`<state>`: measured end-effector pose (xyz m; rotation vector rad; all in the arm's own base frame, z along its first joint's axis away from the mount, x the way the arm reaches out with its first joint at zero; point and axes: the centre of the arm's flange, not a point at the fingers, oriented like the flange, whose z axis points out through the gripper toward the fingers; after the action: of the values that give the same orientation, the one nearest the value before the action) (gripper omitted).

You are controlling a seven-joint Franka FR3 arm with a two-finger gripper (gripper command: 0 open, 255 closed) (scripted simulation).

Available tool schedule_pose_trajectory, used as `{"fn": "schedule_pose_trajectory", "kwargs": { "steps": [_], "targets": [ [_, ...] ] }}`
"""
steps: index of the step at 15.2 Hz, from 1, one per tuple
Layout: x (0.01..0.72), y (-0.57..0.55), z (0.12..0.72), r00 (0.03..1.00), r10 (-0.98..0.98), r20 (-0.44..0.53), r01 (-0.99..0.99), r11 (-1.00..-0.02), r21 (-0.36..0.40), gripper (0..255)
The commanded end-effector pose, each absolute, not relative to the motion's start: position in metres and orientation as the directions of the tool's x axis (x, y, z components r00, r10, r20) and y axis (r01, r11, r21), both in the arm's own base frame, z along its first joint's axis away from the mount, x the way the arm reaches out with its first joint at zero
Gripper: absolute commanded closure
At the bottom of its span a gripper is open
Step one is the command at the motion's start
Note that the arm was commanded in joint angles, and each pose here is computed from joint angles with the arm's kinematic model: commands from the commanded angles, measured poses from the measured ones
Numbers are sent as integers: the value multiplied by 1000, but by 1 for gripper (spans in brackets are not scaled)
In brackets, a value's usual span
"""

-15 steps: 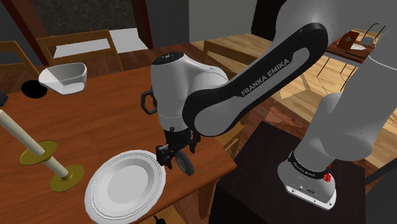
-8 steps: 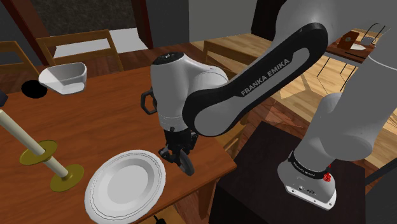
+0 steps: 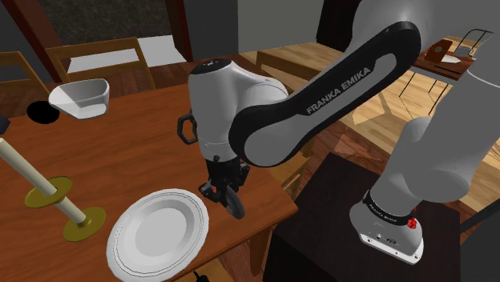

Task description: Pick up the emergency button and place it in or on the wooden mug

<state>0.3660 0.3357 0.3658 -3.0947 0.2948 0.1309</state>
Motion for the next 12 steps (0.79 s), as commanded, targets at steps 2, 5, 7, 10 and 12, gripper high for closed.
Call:
{"fn": "schedule_pose_trajectory", "kwargs": {
  "steps": [2,5,7,10,12],
  "targets": [
    [366,335,380,979,-187,-87,-190,-982,-22,255],
    [366,335,396,979,-187,-87,-190,-982,-22,255],
    [366,335,407,979,-187,-87,-190,-982,-22,255],
    [366,335,422,979,-187,-87,-190,-982,-22,255],
    [366,335,433,979,-187,-87,-190,-982,-22,255]
  ]
}}
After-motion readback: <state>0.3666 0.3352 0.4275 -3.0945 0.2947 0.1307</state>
